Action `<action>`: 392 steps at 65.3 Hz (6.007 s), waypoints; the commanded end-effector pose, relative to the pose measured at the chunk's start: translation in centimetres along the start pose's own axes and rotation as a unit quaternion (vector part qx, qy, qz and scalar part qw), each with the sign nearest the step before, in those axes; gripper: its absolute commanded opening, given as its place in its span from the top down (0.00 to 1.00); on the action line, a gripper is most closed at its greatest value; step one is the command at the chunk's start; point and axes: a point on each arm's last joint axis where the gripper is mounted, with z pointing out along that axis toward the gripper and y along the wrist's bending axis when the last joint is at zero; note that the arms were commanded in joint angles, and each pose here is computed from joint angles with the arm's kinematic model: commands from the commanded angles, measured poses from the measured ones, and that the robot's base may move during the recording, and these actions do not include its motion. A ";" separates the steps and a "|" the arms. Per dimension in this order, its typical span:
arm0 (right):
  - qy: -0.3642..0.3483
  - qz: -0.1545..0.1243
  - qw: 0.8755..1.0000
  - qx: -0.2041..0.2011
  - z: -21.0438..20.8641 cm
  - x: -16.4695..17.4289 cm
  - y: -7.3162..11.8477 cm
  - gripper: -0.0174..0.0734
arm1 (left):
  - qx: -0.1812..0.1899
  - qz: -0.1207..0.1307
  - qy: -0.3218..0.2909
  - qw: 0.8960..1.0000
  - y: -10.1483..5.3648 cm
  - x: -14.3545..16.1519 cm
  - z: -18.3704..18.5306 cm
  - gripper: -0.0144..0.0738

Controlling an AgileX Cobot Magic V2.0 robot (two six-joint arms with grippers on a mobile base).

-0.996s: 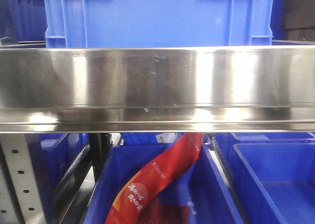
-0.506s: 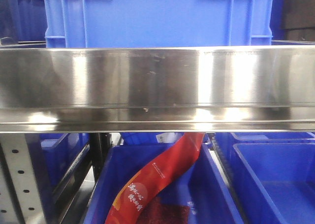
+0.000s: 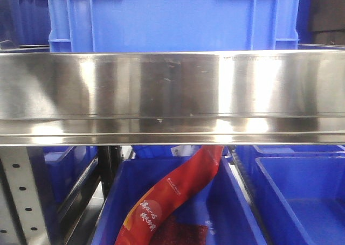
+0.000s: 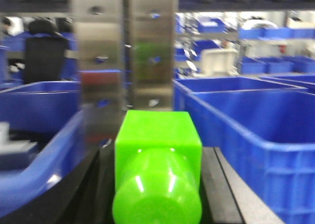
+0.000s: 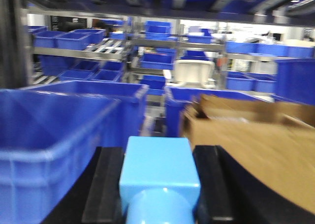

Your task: Grab block from conveyor and place in blue bin

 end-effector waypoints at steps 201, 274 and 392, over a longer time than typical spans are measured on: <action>-0.059 0.030 0.996 -0.067 -4.4 4.5 1.0 0.99 | 0.119 -0.105 0.024 0.987 -2.8 6.5 -0.8 0.96; 0.003 0.045 0.999 0.027 -6.5 16.2 0.2 0.99 | 0.119 -0.105 0.024 0.987 -2.8 6.5 -0.8 0.96; 0.003 0.045 0.999 0.027 -6.5 16.2 0.2 0.99 | -0.018 -0.021 -0.038 0.999 -0.5 17.2 -5.9 0.96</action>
